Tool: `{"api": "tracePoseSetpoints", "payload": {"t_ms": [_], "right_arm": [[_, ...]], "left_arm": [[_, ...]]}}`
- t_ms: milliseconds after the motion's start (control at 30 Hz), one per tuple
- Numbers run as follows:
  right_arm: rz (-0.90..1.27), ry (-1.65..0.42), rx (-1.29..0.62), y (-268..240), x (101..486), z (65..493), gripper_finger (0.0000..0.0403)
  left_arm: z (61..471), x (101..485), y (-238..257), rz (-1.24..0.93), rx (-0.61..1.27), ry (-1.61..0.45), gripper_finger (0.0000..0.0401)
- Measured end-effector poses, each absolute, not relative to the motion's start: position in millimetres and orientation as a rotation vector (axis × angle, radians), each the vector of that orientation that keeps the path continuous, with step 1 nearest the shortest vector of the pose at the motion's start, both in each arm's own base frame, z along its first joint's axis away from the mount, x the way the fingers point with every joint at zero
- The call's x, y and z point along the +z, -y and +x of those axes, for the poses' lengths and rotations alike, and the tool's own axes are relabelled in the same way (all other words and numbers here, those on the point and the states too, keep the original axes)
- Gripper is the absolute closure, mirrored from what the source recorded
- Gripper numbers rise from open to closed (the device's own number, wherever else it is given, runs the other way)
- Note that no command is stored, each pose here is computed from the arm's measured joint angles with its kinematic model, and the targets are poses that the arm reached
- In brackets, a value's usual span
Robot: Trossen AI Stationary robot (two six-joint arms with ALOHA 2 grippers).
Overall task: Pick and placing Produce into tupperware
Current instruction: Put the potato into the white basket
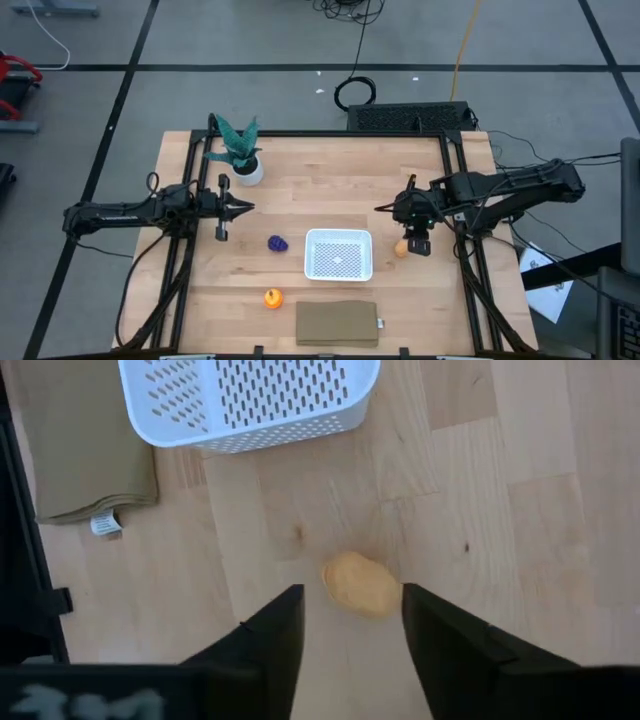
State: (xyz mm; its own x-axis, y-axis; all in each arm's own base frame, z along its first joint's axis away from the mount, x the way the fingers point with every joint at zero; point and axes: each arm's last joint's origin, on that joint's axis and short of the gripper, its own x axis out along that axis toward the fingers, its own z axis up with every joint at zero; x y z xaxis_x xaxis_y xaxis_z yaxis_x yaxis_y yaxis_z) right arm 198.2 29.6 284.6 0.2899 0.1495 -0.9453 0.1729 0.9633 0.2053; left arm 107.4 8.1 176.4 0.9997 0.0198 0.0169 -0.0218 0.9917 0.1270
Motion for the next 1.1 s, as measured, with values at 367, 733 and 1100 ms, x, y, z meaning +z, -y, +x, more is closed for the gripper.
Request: {"api": "tracePoseSetpoints", "payload": {"t_ms": [367, 733, 1100], "right_arm": [[0.277, -1.279, -0.008, -29.6, 284.7, 198.4, 0.0186], [0.153, -1.237, 0.094, -32.6, 267.2, 205.3, 0.0187], [0.207, -1.345, 0.040, -37.0, 237.3, 194.5, 0.0187]], "left_arm": [[107.4, 176.4, -8.1, 0.128, 0.021, 0.016, 0.0370], [107.4, 176.4, -8.1, 0.128, 0.021, 0.015, 0.0370], [107.4, 176.3, -8.1, 0.128, 0.021, 0.015, 0.0370]]}}
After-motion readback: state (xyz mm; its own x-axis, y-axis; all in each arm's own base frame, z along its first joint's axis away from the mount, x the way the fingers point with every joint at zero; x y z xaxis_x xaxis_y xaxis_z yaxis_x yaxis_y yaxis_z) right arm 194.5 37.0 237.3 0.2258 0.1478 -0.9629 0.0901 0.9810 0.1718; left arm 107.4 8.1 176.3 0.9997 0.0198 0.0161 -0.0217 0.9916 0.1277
